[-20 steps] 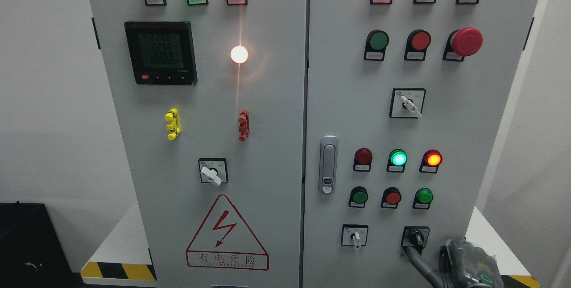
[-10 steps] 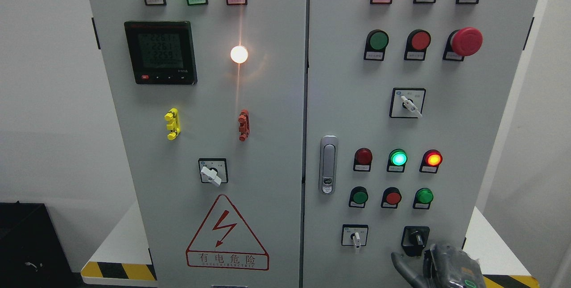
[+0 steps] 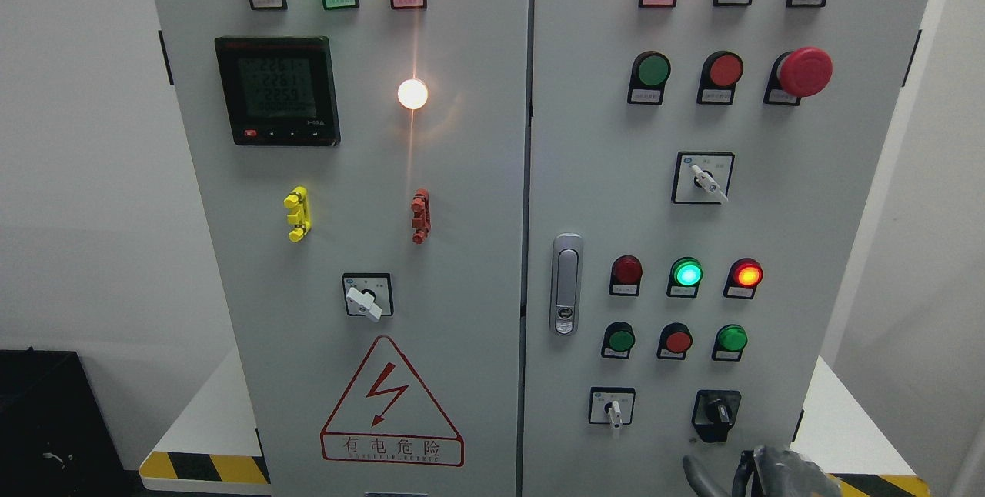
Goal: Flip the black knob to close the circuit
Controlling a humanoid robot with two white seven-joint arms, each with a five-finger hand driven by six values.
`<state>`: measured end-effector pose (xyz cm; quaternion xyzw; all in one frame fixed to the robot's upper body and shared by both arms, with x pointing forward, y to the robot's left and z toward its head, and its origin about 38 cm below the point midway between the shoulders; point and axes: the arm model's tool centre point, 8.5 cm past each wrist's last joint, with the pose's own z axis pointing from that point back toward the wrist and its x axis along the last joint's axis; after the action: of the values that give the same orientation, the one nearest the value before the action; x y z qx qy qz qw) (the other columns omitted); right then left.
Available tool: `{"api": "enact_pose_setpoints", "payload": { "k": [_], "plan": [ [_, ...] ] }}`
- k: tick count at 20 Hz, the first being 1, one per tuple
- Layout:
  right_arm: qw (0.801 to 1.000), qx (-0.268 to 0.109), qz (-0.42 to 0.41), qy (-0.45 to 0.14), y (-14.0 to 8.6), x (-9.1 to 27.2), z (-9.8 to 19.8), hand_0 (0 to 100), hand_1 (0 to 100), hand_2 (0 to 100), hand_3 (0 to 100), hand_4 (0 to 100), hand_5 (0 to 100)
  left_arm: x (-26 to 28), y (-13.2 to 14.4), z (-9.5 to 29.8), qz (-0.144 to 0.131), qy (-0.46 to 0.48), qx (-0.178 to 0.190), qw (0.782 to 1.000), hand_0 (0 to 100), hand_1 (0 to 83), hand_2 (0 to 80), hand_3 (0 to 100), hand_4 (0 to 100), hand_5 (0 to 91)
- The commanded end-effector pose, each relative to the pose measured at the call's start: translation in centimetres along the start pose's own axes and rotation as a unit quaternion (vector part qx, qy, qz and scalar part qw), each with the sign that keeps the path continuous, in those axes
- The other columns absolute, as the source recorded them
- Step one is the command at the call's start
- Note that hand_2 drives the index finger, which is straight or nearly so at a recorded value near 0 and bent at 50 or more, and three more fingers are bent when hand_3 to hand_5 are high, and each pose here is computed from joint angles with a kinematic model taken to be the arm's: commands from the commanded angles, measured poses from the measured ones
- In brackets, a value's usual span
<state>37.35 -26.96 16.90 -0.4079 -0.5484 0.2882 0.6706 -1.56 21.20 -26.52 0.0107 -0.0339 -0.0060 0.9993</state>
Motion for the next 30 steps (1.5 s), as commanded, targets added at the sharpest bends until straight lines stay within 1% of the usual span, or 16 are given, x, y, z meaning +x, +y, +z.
{"api": "enact_pose_setpoints", "payload": {
  "k": [1, 3, 4, 6, 7, 9, 11, 12, 13, 14, 15, 16, 18, 20, 22, 30],
  "plan": [
    [0.987, 0.008, -0.145, -0.075, -0.7, 2.0, 4.2, 0, 3, 45, 76, 70, 57, 0.0, 0.0, 0.0, 0.0, 0.0, 0.0, 1.0, 12, 55.6, 0.0, 0, 0, 0.0],
    [0.968, 0.015, -0.232, -0.091, -0.1, 1.6, 4.7, 0, 3, 40, 68, 66, 52, 0.0, 0.0, 0.0, 0.0, 0.0, 0.0, 1.0, 12, 55.6, 0.0, 0, 0, 0.0],
    [0.957, 0.007, -0.276, -0.091, 0.2, 1.2, 5.1, 0, 3, 34, 60, 60, 48, 0.0, 0.0, 0.0, 0.0, 0.0, 0.0, 1.0, 12, 55.6, 0.0, 0, 0, 0.0],
    [0.936, -0.004, -0.338, -0.096, 0.7, 0.4, 6.0, 0, 3, 30, 53, 54, 45, 0.0, 0.0, 0.0, 0.0, 0.0, 0.0, 1.0, 12, 55.6, 0.0, 0, 0, 0.0],
    [0.927, -0.002, -0.361, -0.102, 1.0, 0.1, 6.4, 0, 4, 25, 47, 47, 41, 0.0, 0.0, 0.0, 0.0, 0.0, 0.0, 1.0, 12, 55.6, 0.0, 0, 0, 0.0],
    [0.903, 0.015, -0.414, -0.11, 1.7, -0.5, 7.3, 0, 4, 21, 42, 42, 37, 0.0, 0.0, 0.0, 0.0, 0.0, 0.0, 1.0, 12, 55.6, 0.0, 0, 0, 0.0],
    [0.867, 0.036, -0.482, -0.119, 2.0, -0.6, 7.7, 0, 4, 13, 31, 31, 27, 0.0, 0.0, 0.0, 0.0, 0.0, 0.0, 1.0, 12, 55.6, 0.0, 0, 0, 0.0],
    [0.847, 0.04, -0.516, -0.121, 1.9, -0.8, 7.8, 0, 4, 12, 30, 29, 24, 0.0, 0.0, 0.0, 0.0, 0.0, 0.0, 1.0, 12, 55.6, 0.0, 0, 0, 0.0],
    [0.832, 0.037, -0.54, -0.123, 1.7, -1.3, 7.9, 0, 3, 8, 25, 24, 16, 0.0, 0.0, 0.0, 0.0, 0.0, 0.0, 1.0, 12, 55.6, 0.0, 0, 0, 0.0],
    [0.826, 0.036, -0.548, -0.131, 1.6, -1.4, 8.0, 0, 3, 5, 22, 19, 9, 0.0, 0.0, 0.0, 0.0, 0.0, 0.0, 1.0, 12, 55.6, 0.0, 0, 0, 0.0],
    [0.822, 0.034, -0.551, -0.14, 1.6, -1.5, 8.3, 0, 3, 4, 20, 17, 6, 0.0, 0.0, 0.0, 0.0, 0.0, 0.0, 1.0, 12, 55.6, 0.0, 0, 0, 0.0],
    [0.819, 0.033, -0.554, -0.146, 1.6, -1.6, 8.6, 0, 2, 0, 17, 13, 0, 0.0, 0.0, 0.0, 0.0, 0.0, 0.0, 1.0, 12, 55.6, 0.0, 0, 0, 0.0],
    [0.806, 0.055, -0.565, -0.169, 1.9, -1.5, 9.2, 0, 2, 0, 13, 8, 0, 0.0, 0.0, 0.0, 0.0, 0.0, 0.0, 1.0, 12, 55.6, 0.0, 0, 0, 0.0],
    [0.802, 0.068, -0.564, -0.186, 2.2, -1.6, 9.9, 0, 0, 0, 4, 0, 0, 0.0, 0.0, 0.0, 0.0, 0.0, 0.0, 1.0, 12, 55.6, 0.0, 0, 0, 0.0],
    [0.801, 0.071, -0.562, -0.192, 2.4, -1.8, 10.5, 0, 0, 0, 0, 0, 0, 0.0, 0.0, 0.0, 0.0, 0.0, 0.0, 1.0, 12, 55.6, 0.0, 0, 0, 0.0],
    [0.801, 0.082, -0.562, -0.188, 3.1, -2.1, 10.8, 0, 0, 0, 0, 0, 0, 0.0, 0.0, 0.0, 0.0, 0.0, 0.0, 1.0, 12, 55.6, 0.0, 0, 0, 0.0]
  ]
}}
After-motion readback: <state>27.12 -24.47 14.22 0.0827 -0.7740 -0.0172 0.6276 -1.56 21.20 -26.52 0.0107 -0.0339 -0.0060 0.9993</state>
